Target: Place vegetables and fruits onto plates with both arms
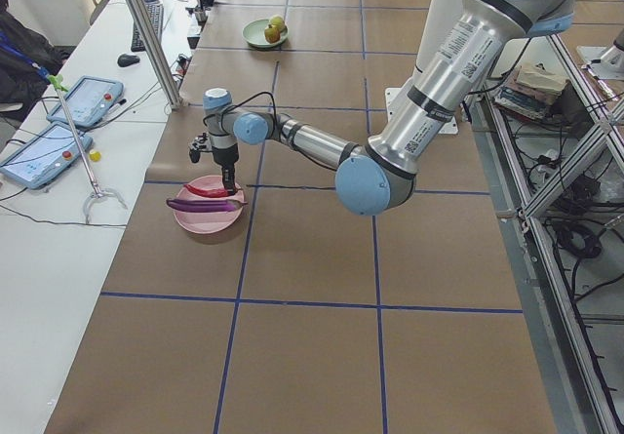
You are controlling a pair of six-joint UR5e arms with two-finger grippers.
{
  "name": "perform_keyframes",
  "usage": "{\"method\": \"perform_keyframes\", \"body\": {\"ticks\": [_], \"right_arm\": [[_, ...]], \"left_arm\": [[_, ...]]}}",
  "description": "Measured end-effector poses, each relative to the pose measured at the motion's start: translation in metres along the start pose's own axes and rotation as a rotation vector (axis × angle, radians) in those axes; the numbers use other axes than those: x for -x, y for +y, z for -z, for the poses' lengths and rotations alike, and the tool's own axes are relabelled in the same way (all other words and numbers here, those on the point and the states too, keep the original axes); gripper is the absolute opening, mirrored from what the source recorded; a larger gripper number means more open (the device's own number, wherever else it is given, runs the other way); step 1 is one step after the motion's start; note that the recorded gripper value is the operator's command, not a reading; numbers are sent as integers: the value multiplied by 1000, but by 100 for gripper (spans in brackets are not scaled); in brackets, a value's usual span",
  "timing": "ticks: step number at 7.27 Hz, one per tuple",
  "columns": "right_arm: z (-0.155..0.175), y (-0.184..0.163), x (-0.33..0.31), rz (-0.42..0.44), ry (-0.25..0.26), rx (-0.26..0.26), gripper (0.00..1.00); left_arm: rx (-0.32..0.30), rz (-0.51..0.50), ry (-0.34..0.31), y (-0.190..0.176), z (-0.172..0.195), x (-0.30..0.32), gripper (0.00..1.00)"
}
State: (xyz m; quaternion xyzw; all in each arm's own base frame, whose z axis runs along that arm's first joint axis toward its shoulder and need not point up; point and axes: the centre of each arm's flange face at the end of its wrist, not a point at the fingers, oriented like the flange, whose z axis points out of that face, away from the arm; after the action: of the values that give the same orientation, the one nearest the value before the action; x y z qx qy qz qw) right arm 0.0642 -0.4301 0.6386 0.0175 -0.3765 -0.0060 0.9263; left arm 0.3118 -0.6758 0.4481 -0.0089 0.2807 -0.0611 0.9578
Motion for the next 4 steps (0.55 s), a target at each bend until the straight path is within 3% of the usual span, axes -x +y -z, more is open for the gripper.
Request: {"method": "perform_keyframes", "body": {"ticks": [2,4], "right_arm": [[0,0,0,0,1,1,100],[-1,0,-1,0,2,1,100]], "left_arm": [[23,-108,110,-20,39,55,100],[2,-245,163,-11,56,154,100]]}}
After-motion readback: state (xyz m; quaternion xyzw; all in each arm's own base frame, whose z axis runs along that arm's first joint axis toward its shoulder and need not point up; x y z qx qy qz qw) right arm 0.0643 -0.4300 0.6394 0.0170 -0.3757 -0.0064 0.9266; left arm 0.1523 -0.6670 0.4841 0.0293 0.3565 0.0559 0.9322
